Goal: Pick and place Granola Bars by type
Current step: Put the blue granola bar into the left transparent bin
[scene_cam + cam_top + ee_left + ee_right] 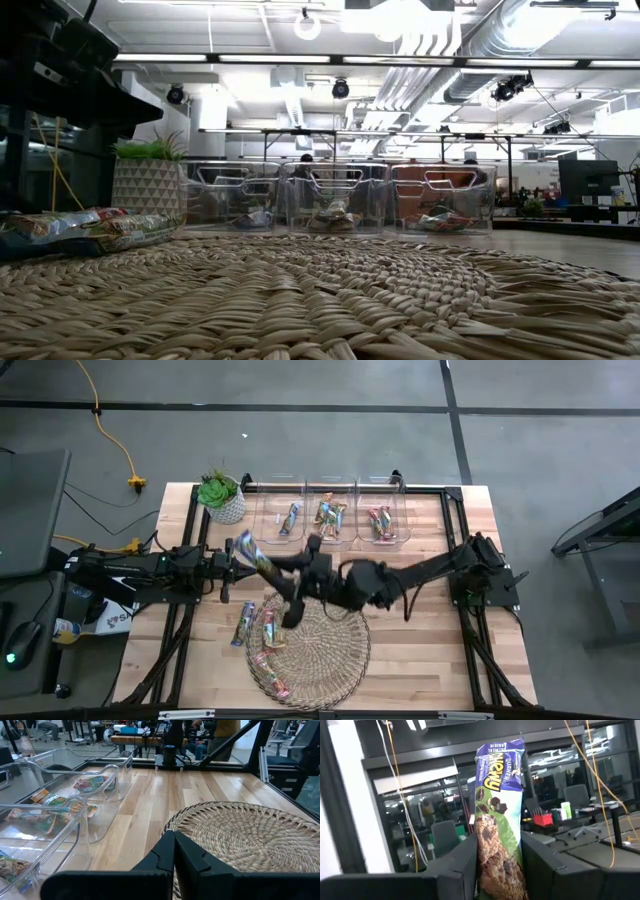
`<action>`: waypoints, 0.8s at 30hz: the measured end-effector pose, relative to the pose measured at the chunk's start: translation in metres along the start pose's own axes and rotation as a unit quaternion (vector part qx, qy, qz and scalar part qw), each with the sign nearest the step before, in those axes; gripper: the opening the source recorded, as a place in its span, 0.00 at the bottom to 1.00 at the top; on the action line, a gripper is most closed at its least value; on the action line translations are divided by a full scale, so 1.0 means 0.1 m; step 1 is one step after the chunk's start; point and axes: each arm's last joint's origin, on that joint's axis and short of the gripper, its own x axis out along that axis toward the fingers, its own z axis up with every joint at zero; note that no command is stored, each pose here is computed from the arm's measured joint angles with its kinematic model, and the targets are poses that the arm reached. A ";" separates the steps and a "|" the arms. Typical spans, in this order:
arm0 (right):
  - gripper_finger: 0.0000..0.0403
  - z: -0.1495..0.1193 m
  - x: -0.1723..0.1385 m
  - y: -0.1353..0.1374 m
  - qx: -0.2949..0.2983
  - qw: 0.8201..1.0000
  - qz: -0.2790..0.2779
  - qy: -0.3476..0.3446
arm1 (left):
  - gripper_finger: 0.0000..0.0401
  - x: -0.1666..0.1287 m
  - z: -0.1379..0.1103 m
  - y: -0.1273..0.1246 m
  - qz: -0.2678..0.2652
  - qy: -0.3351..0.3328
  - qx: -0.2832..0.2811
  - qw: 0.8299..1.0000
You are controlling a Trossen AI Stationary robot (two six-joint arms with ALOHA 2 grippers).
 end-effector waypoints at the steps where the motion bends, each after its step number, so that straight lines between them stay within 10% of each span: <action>1: 0.29 0.06 0.04 -0.04 -0.003 1.000 -0.003 -0.003 | 0.00 0.00 0.00 0.00 0.000 0.000 0.000 1.000; 10: 0.29 0.29 0.40 -0.66 -0.034 0.996 -0.085 0.019 | 0.00 0.00 0.00 0.00 0.000 0.000 0.000 1.000; 24: 0.29 -0.51 0.85 -1.78 0.109 0.974 -0.192 0.041 | 0.00 0.00 0.00 0.00 0.000 0.000 0.000 1.000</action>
